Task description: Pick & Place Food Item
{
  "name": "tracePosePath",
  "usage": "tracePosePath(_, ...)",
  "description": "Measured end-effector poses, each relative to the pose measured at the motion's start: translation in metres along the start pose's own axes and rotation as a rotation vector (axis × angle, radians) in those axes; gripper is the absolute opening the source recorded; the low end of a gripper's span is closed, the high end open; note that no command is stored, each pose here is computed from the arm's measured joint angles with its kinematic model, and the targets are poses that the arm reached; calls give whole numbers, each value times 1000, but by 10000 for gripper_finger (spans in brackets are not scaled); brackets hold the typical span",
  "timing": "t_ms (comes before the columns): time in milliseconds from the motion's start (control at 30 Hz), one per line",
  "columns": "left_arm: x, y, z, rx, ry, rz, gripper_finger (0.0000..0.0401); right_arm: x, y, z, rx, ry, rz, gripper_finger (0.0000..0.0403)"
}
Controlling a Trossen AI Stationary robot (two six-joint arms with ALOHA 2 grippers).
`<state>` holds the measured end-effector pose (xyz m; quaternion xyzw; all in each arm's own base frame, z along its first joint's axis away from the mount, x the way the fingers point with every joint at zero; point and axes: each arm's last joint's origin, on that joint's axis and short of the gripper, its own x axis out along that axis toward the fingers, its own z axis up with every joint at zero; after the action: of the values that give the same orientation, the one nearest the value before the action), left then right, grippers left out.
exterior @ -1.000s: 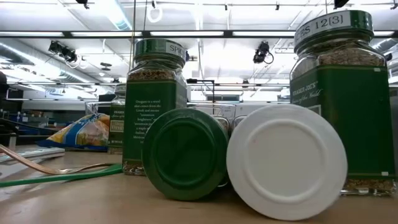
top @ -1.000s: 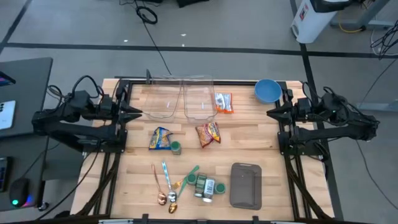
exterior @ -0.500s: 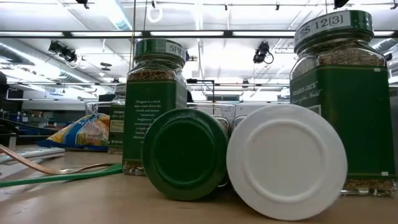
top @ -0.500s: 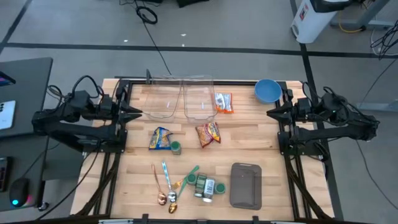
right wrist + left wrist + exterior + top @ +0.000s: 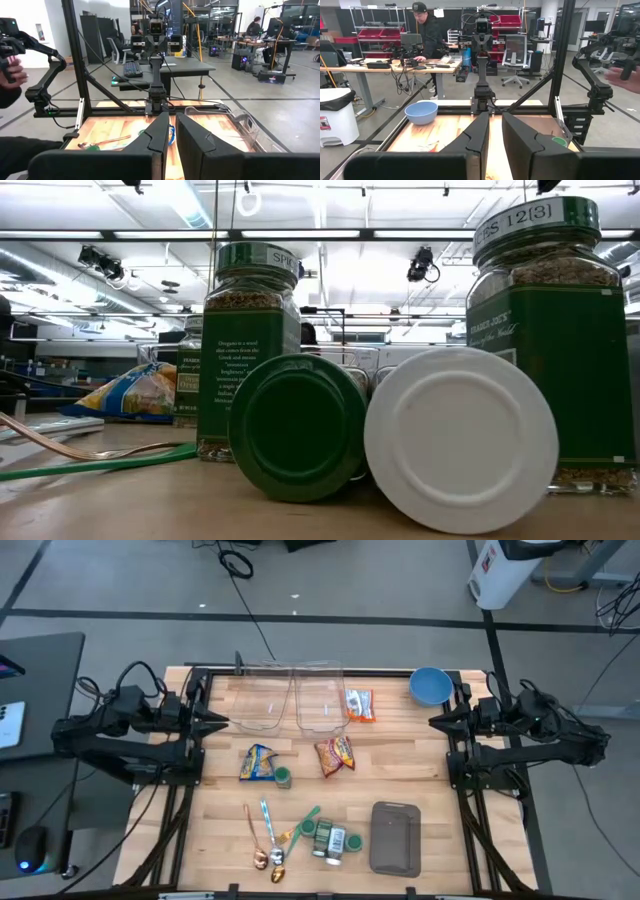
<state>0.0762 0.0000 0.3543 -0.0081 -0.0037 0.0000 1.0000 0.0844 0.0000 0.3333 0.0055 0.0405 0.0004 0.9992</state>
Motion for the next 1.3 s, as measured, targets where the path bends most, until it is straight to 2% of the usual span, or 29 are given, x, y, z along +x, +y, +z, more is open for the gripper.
tracePosePath(167,0,0,5,0,-48,-1,63,0,-1,3,-139,-26,-54,46)
tracePosePath(333,2,0,7,0,-71,-2,63,0,-2,3,-147,-25,-58,46)
tracePosePath(600,3,0,7,-53,-65,-9,63,0,-2,8,-89,-78,-60,46)
tracePosePath(767,4,0,3,-100,-28,-3,63,0,-1,8,52,-83,-42,46)
tracePosePath(900,7,0,2,-124,-15,1,63,0,-1,7,20,-69,-44,46)
tracePosePath(1100,17,0,0,-127,23,5,63,0,-2,0,2,4,-60,46)
tracePosePath(1200,27,1,-4,-132,63,23,63,4,-2,-9,34,104,-64,47)
tracePosePath(1300,43,2,-10,-169,121,89,65,9,-2,-18,46,207,-69,63)
